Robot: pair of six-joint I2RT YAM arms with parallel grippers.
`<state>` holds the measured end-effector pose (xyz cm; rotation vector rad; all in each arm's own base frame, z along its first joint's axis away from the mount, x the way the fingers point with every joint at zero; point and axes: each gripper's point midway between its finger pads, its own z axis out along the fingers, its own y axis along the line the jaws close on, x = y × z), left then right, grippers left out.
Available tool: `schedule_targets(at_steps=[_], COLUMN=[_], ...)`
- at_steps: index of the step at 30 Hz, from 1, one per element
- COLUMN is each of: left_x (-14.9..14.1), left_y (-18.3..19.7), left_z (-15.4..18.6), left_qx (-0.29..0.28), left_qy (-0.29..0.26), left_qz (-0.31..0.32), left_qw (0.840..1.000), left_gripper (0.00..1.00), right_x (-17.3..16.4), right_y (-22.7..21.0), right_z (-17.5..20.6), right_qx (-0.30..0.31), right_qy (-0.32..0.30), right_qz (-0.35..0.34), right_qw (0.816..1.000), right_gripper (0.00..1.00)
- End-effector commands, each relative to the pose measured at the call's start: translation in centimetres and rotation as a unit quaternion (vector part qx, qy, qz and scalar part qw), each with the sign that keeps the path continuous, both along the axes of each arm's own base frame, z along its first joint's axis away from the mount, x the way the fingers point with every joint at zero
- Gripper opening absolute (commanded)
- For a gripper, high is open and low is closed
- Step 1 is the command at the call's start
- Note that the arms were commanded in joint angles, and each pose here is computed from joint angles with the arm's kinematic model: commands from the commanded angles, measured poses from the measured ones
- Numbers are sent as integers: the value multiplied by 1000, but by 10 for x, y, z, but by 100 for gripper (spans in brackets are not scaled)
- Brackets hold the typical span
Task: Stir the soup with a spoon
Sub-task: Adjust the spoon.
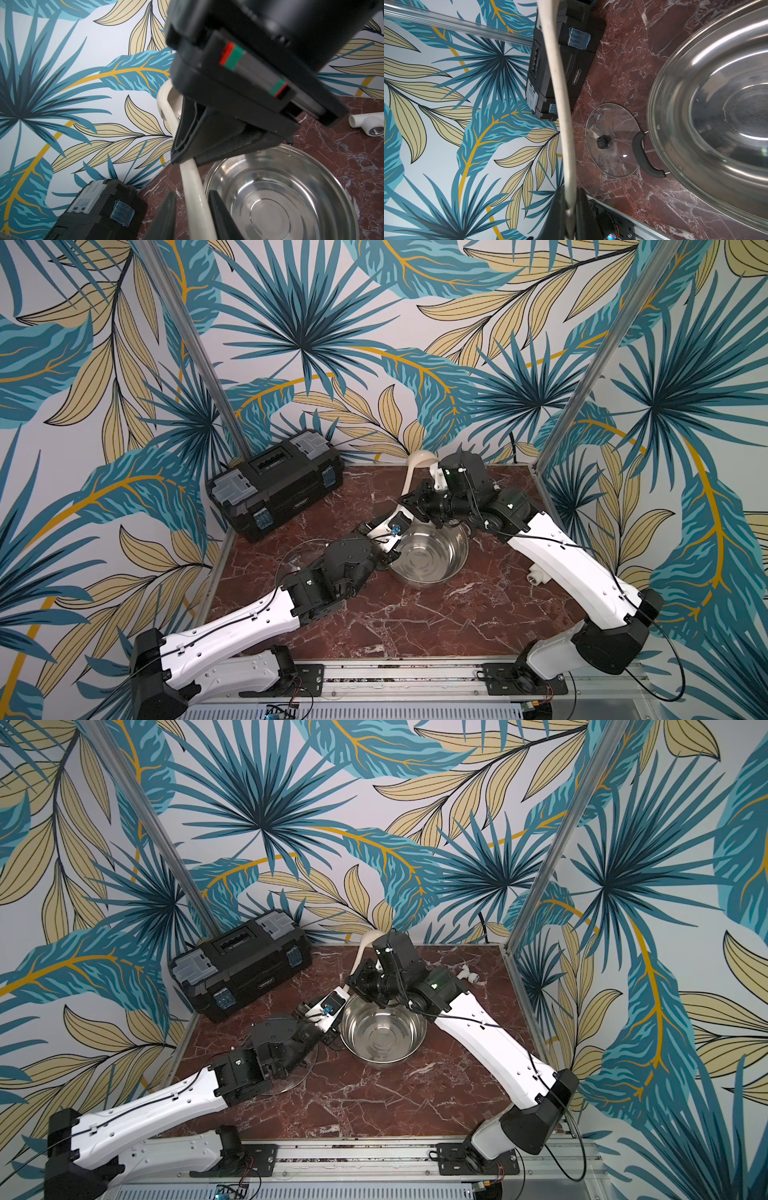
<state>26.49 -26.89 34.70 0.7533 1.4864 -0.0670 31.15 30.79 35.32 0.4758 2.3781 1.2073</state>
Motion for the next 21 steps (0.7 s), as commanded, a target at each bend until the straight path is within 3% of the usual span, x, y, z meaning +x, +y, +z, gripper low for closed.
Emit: schedule_targets(at_steps=[1,12,15,18,21], left_x=[2,4,6,7,10], left_y=[2,5,8,11,15], left_z=[6,4,3,2,-1], left_qx=[-11,-2,6,10,14], left_qy=[-5,-3,0,5,14], left_qz=[9,21,32,43,54], left_qw=[1000,1000,999,999,998], left_gripper=[23,0,0,0,0], right_x=[-2,-7,-8,-9,-11], right_y=[4,8,7,3,-11], right_z=[0,-5,-4,1,10], right_qx=[8,17,20,24,22], right_qy=[-4,0,-5,-16,-35], right_qz=[1,8,9,4,-17], right_qw=[1000,1000,1000,1000,999], right_gripper=[0,0,0,52,85])
